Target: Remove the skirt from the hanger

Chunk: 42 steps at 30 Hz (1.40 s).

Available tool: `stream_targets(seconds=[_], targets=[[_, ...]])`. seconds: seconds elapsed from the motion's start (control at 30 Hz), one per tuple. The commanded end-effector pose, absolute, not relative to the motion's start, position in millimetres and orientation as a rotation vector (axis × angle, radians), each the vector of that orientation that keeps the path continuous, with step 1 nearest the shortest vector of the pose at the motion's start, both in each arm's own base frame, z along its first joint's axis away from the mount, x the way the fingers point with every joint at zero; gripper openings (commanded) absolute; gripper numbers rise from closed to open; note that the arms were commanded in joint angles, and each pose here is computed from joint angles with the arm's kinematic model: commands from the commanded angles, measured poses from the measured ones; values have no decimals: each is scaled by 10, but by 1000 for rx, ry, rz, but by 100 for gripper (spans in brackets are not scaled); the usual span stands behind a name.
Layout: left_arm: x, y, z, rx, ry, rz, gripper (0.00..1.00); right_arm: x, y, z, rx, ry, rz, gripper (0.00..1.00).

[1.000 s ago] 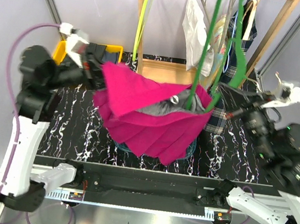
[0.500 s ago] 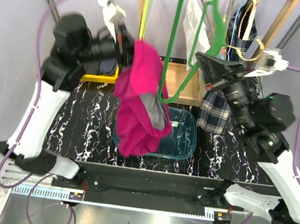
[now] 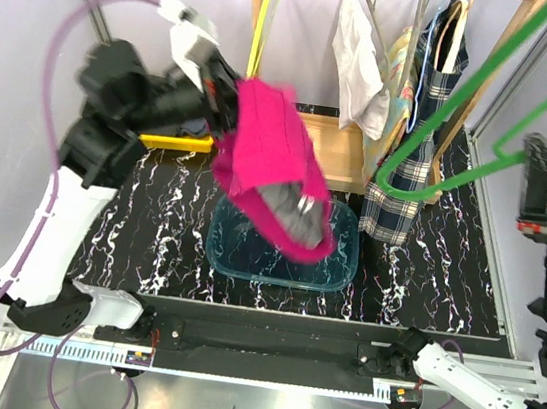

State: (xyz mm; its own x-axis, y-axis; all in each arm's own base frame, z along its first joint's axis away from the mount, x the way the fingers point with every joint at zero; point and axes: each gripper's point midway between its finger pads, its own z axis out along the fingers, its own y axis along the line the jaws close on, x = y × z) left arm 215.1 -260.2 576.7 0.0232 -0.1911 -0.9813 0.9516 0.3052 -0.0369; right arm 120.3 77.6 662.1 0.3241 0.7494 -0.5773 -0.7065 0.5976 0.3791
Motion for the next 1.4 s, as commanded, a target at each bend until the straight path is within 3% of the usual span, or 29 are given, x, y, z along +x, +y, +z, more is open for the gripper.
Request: stream_targets(seconds=[0.0, 0.33, 0.53, 0.57, 0.6, 0.67, 0.77, 0.8, 0.83, 1.07, 1.37], targets=[[2248, -2750, 5212, 864, 1294, -1064, 0, 1224, 593, 6584, 105, 796, 868, 0], [2552, -3042, 3511, 1056, 1633, -833, 0, 1146, 503, 6404, 82, 864, 838, 0], [3022, -3021, 3073, 1057, 1721, -560, 0, 1157, 276, 6274, 136, 919, 745, 0], [3129, -3001, 3054, 1062, 1714, -491, 4, 1210, 169, 6214, 195, 946, 705, 0], [3213, -2987, 2993, 1060, 1729, -431, 14, 1276, 50, 6050, 261, 1012, 652, 0], [3381, -2896, 2655, 1121, 1819, -279, 46, 1464, -426, 5556, 566, 1135, 431, 0], [3399, -2854, 2490, 1149, 1890, -238, 65, 1547, -712, 4783, 784, 1262, 166, 0], [3362, -2838, 2438, 1154, 1899, -245, 88, 1540, -748, 4535, 782, 1319, 83, 0], [3327, -2850, 2560, 1141, 1859, -271, 99, 1544, -781, 4403, 813, 1327, 35, 0], [3055, -2715, 3244, 1051, 1694, -350, 99, 1927, -360, 3406, 757, 1487, -99, 0], [2635, -2308, 4050, 917, 1538, -387, 99, 1965, -336, 2749, 747, 1535, -192, 1]])
